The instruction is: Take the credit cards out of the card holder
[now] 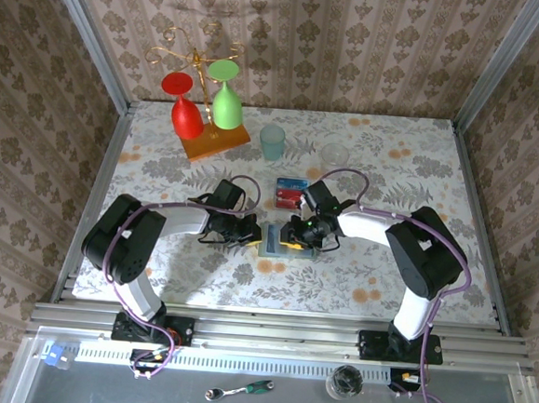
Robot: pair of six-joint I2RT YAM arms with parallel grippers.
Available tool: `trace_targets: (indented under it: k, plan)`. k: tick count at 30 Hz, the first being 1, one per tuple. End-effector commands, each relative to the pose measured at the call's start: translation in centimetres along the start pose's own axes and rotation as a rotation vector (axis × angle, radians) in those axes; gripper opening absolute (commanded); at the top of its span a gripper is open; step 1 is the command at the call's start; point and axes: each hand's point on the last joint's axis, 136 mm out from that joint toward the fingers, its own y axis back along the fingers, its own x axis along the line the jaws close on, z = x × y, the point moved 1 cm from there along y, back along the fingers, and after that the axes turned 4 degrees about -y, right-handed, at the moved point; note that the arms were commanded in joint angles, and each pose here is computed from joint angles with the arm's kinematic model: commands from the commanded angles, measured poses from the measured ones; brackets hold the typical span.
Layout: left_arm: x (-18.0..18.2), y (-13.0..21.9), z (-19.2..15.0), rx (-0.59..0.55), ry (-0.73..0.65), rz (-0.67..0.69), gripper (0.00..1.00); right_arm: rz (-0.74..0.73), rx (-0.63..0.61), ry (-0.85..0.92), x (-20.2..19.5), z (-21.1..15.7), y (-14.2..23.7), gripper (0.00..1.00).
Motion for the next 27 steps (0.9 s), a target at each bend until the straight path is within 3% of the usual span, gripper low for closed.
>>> trace_targets:
  k: [1,12,27]
  plan:
    - [-1.3,1.4,0.6,-0.036,-0.019,-0.01,0.0,0.068,-0.001,0.01,0.6,0.0,0.7,0.3]
    - [-5.1,0.8,1.2,-0.044,-0.044,-0.125,0.17,0.147,0.009,-0.032,0.0,0.1,0.5,0.27]
    - [-4.5,-1.5,1.0,-0.01,-0.026,-0.109,0.29,0.185,0.032,-0.05,-0.5,0.0,0.2,0.24]
